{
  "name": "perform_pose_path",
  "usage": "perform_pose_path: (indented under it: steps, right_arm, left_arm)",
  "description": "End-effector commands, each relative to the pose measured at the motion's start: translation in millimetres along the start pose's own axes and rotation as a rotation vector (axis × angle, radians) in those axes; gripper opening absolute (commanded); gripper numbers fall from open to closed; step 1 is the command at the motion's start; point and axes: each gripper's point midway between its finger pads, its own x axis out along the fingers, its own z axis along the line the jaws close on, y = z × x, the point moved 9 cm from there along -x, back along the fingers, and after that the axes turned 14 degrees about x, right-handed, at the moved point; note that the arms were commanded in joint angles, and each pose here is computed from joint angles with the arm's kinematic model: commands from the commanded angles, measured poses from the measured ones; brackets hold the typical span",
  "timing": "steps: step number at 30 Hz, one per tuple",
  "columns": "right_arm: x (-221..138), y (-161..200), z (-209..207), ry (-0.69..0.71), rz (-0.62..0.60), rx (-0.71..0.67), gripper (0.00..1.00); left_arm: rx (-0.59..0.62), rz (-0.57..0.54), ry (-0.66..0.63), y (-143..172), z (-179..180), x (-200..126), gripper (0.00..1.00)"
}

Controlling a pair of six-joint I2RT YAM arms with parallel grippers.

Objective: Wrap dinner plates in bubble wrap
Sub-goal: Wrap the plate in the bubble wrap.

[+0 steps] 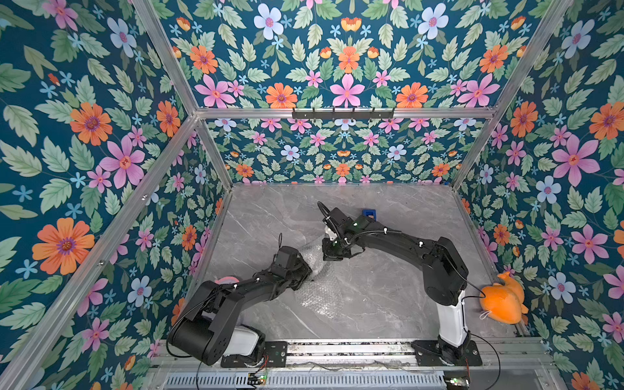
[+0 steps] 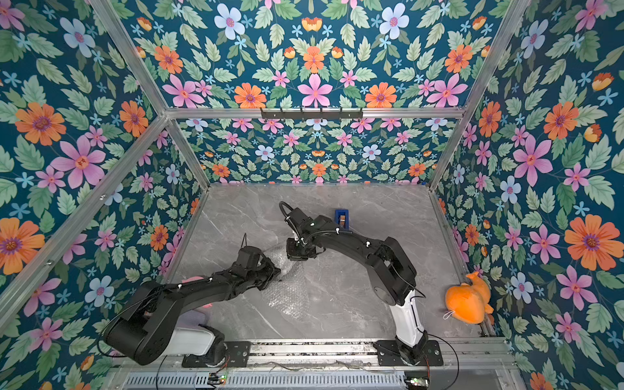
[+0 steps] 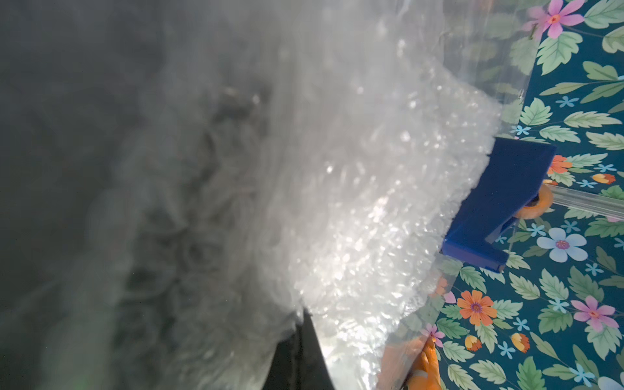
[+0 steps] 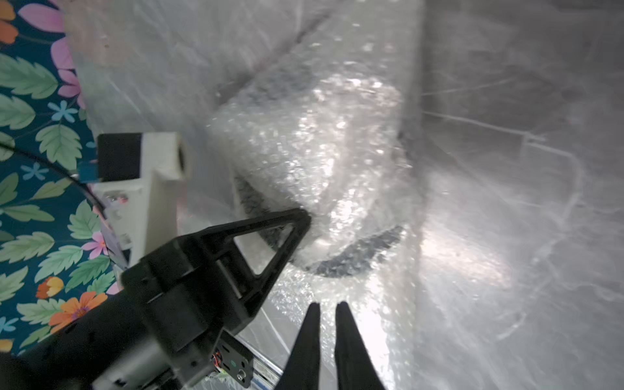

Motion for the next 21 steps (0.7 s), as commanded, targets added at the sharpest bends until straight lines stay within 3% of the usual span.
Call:
perform_pose_path:
  steps: [1,7,11,21]
  right_arm:
    - [13.6,4.1,-0.4,0.043,0.031,0.004,0.13]
    - [54.3,-1.0,14.3,0.03,0.107,0.017,0.11]
    - [60.0,4.0,10.0,0.053,0.12,0.02,0.12]
    - [71.5,33.1,-33.8,0.114,0.168,0.075,0.12]
  left_arm:
    - [-0.011,0.027,-0.027,4.5,4.3,-3.4,0.0]
    - [-0.004,0.022,-0.027,1.9,1.6,-1.5,0.0]
    - [-0.011,0.023,-0.031,3.3,4.8,0.0,0.0]
    - [-0.003,0.021,-0.019,2.2,1.8,-0.9,0.0]
